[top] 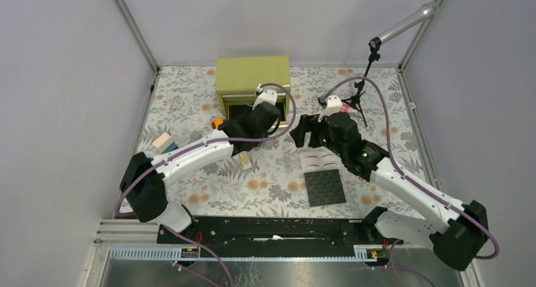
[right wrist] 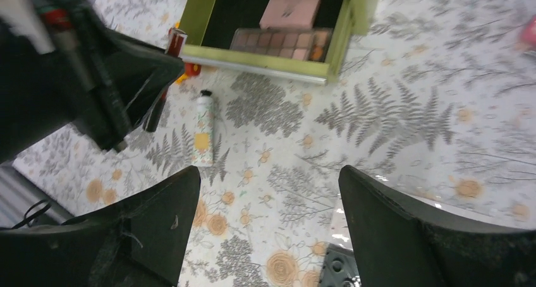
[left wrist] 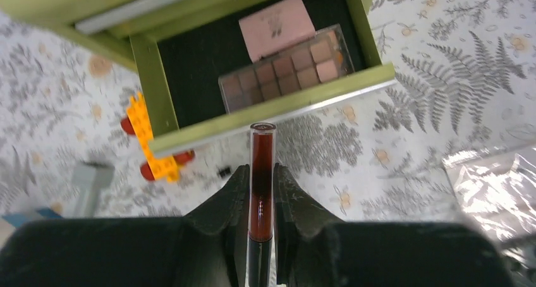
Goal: Organize the makeup
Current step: Place the makeup in the drawer.
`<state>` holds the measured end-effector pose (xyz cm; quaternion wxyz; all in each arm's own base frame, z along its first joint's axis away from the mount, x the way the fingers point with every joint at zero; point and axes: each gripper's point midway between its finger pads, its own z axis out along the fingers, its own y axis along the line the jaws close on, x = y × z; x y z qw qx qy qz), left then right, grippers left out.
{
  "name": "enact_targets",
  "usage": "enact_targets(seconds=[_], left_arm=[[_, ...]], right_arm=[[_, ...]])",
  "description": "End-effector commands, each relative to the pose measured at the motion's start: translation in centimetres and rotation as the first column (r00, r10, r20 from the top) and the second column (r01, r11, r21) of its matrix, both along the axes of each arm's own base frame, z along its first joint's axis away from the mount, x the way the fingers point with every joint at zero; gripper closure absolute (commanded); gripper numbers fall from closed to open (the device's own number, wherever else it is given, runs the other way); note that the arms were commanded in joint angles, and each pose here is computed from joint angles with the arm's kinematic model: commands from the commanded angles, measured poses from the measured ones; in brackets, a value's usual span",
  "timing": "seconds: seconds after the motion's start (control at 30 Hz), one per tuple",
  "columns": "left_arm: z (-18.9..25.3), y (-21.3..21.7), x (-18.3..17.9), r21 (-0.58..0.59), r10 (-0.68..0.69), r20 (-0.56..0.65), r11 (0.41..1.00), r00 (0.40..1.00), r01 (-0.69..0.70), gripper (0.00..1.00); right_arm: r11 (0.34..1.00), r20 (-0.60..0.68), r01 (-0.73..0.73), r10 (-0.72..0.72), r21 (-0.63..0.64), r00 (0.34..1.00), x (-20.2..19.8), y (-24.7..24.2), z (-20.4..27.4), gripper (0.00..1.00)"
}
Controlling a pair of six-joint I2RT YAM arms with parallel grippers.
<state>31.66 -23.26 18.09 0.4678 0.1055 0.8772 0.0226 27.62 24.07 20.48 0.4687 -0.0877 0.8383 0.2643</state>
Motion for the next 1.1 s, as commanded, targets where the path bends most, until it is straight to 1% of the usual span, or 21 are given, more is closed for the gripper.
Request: enact_targets(seconds=[0.0, 0.07, 0.17, 0.3, 0.37, 0.47, 0.53, 0.6, 0.7, 0.8, 0.93, 1.0, 1.07], left_arm=[[0.9, -1.4, 4.5, 0.105, -0.157, 0.059, 0.983, 0.986, 0.150, 1.00], [0.6, -1.5, 6.0, 0.122, -0.186, 0.069, 0.977, 0.980, 0.177, 1.00], [0.8, -1.0, 8.2, 0.168, -0.238, 0.099, 0.961, 0.966, 0.220, 1.00], [1.4, -1.0, 10.4, 0.229, -0.332, 0.108, 0.926, 0.937, 0.301, 1.00], [1.5, -1.6, 10.9, 0.287, -0.400, 0.104, 0.889, 0.910, 0.358, 1.00], [0.5, -2.7, 10.7, 0.371, -0.546, 0.065, 0.790, 0.835, 0.487, 1.00], [-0.1, -2.9, 10.7, 0.418, -0.594, 0.049, 0.742, 0.803, 0.523, 1.00], [-1.1, -2.6, 10.6, 0.454, -0.617, 0.015, 0.705, 0.787, 0.544, 1.00], [-3.2, -1.7, 10.5, 0.525, -0.636, -0.069, 0.632, 0.769, 0.570, 1.00], [-4.0, -0.8, 11.4, 0.586, -0.616, -0.084, 0.605, 0.783, 0.539, 1.00], [-5.1, -0.1, 12.4, 0.611, -0.619, -0.110, 0.575, 0.778, 0.545, 1.00], [-5.6, -0.1, 12.7, 0.608, -0.628, -0.124, 0.563, 0.768, 0.559, 0.96], [-5.7, -0.3, 12.8, 0.598, -0.638, -0.124, 0.563, 0.760, 0.571, 0.90]], right_arm=[[0.987, 0.128, 0.158, -0.152, -0.040, 0.980, 0.0, -4.5, 3.0, 0.12], [0.973, 0.177, 0.224, -0.212, -0.051, 0.961, -0.4, -6.7, 4.0, 0.12], [0.952, 0.248, 0.304, -0.289, -0.026, 0.925, -1.3, -9.6, 5.7, 0.09], [0.929, 0.304, 0.369, -0.357, 0.018, 0.883, -2.7, -12.4, 6.9, 0.07], [0.923, 0.319, 0.384, -0.374, 0.032, 0.871, -3.1, -13.2, 7.0, 0.06], [0.921, 0.331, 0.387, -0.379, 0.045, 0.864, -3.6, -13.7, 7.1, 0.06], [0.920, 0.337, 0.389, -0.384, 0.057, 0.860, -3.8, -14.0, 7.2, 0.06], [0.918, 0.343, 0.391, -0.390, 0.071, 0.854, -4.0, -14.2, 7.6, 0.06], [0.915, 0.353, 0.396, -0.396, 0.075, 0.848, -4.1, -14.5, 7.8, 0.05], [0.915, 0.355, 0.396, -0.396, 0.076, 0.847, -4.2, -14.5, 7.9, 0.05], [0.916, 0.350, 0.392, -0.396, 0.086, 0.849, -4.3, -14.5, 7.8, 0.05], [0.915, 0.350, 0.393, -0.399, 0.091, 0.848, -4.3, -14.5, 7.8, 0.05], [0.912, 0.350, 0.398, -0.405, 0.095, 0.845, -4.4, -14.7, 7.8, 0.05]])
